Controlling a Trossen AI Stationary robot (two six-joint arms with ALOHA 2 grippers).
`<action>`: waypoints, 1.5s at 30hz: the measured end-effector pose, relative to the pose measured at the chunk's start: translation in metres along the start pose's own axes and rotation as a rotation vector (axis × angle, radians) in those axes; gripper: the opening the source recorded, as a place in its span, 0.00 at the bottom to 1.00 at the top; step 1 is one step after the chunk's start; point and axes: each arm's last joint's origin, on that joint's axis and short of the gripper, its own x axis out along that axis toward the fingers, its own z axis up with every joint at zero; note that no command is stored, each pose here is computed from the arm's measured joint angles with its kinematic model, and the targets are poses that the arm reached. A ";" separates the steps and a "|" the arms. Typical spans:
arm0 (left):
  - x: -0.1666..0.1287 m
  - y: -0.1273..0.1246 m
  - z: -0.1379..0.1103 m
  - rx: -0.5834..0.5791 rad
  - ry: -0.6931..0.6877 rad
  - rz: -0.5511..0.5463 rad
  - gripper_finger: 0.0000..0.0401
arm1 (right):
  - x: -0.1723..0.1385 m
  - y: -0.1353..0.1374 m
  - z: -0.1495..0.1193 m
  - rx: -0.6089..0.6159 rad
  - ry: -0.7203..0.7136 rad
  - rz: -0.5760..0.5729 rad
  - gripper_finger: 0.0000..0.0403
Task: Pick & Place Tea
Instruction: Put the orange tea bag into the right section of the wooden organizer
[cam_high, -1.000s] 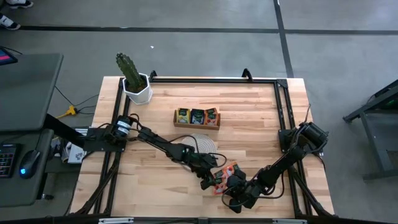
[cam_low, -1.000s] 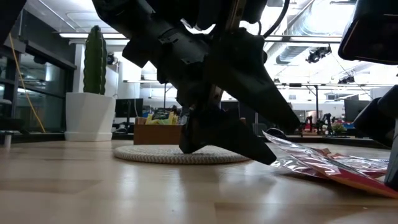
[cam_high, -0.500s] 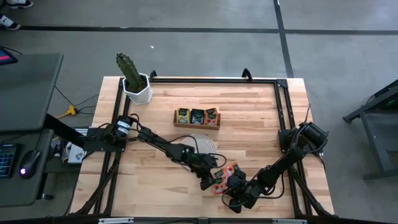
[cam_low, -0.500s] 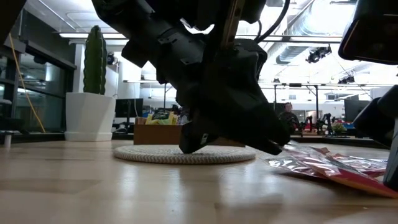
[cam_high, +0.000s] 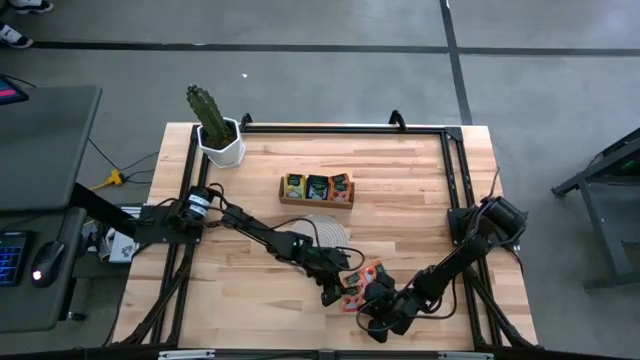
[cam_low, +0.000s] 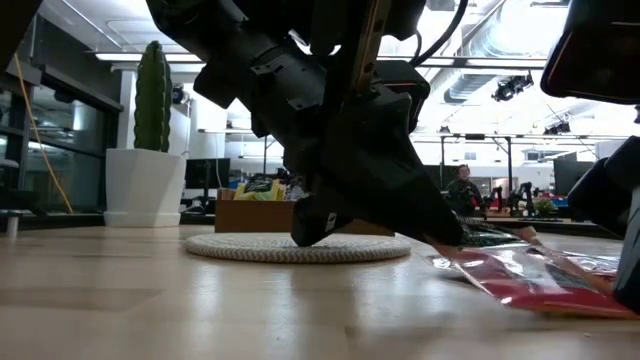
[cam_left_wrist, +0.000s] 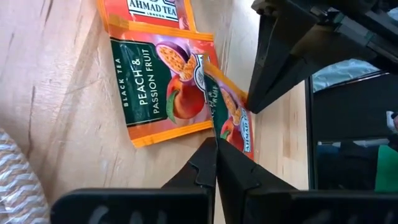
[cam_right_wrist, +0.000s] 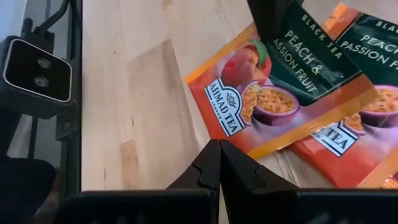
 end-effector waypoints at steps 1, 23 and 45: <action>0.000 0.000 0.000 0.000 0.000 0.000 0.00 | -0.001 0.000 0.001 0.002 0.001 0.004 0.00; -0.020 -0.014 0.009 0.109 -0.013 0.008 0.00 | -0.053 0.017 0.042 -0.005 -0.079 0.088 0.20; -0.112 -0.027 0.044 0.433 -0.050 0.203 0.00 | -0.134 -0.020 0.144 -0.175 -0.357 0.014 0.34</action>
